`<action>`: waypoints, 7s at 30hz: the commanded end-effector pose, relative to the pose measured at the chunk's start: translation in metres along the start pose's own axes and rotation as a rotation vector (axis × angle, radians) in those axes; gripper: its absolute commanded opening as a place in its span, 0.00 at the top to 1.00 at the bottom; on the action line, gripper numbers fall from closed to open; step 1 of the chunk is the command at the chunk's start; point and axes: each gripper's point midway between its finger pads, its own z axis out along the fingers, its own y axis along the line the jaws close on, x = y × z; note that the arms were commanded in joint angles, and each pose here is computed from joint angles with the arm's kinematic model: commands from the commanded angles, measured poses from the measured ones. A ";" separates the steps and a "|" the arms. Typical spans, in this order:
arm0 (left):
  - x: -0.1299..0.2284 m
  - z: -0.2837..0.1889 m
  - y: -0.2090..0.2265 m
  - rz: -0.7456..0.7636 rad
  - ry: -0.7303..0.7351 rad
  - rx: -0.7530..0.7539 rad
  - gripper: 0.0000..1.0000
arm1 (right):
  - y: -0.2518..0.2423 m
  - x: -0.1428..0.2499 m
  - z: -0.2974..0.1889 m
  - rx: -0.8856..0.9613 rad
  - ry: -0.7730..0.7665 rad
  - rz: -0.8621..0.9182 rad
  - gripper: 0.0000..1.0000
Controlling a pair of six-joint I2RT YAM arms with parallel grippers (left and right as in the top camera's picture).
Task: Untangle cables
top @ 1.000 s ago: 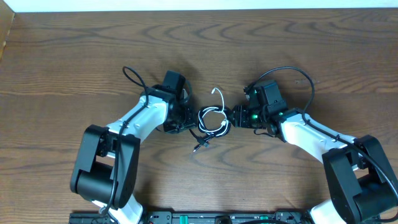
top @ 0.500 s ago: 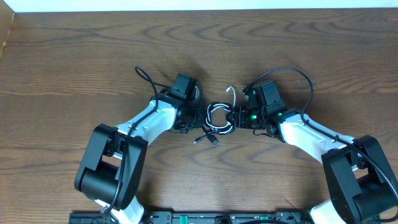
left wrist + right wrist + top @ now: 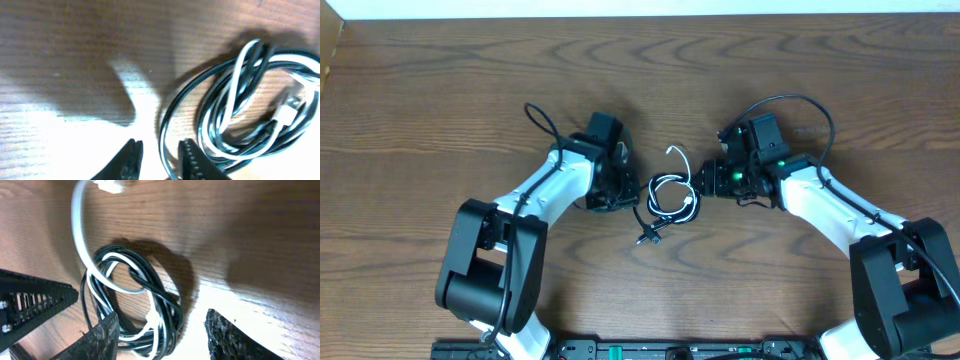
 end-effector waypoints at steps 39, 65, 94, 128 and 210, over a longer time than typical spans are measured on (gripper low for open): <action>0.024 0.020 -0.054 -0.399 -0.035 -0.035 0.66 | 0.002 0.003 0.006 0.085 -0.010 -0.087 0.47; 0.036 0.033 -0.044 -0.519 -0.023 -0.049 0.74 | -0.001 0.000 0.006 0.102 -0.025 -0.090 0.45; 0.018 0.017 -0.078 -0.370 0.085 0.238 0.92 | -0.004 -0.005 0.005 0.124 -0.040 -0.219 0.50; 0.034 0.047 -0.066 -0.379 -0.013 0.024 0.58 | -0.035 0.005 -0.005 0.193 0.027 -0.167 0.51; 0.032 0.025 -0.122 -0.358 -0.073 0.097 0.67 | -0.058 0.006 -0.005 0.305 0.036 -0.198 0.50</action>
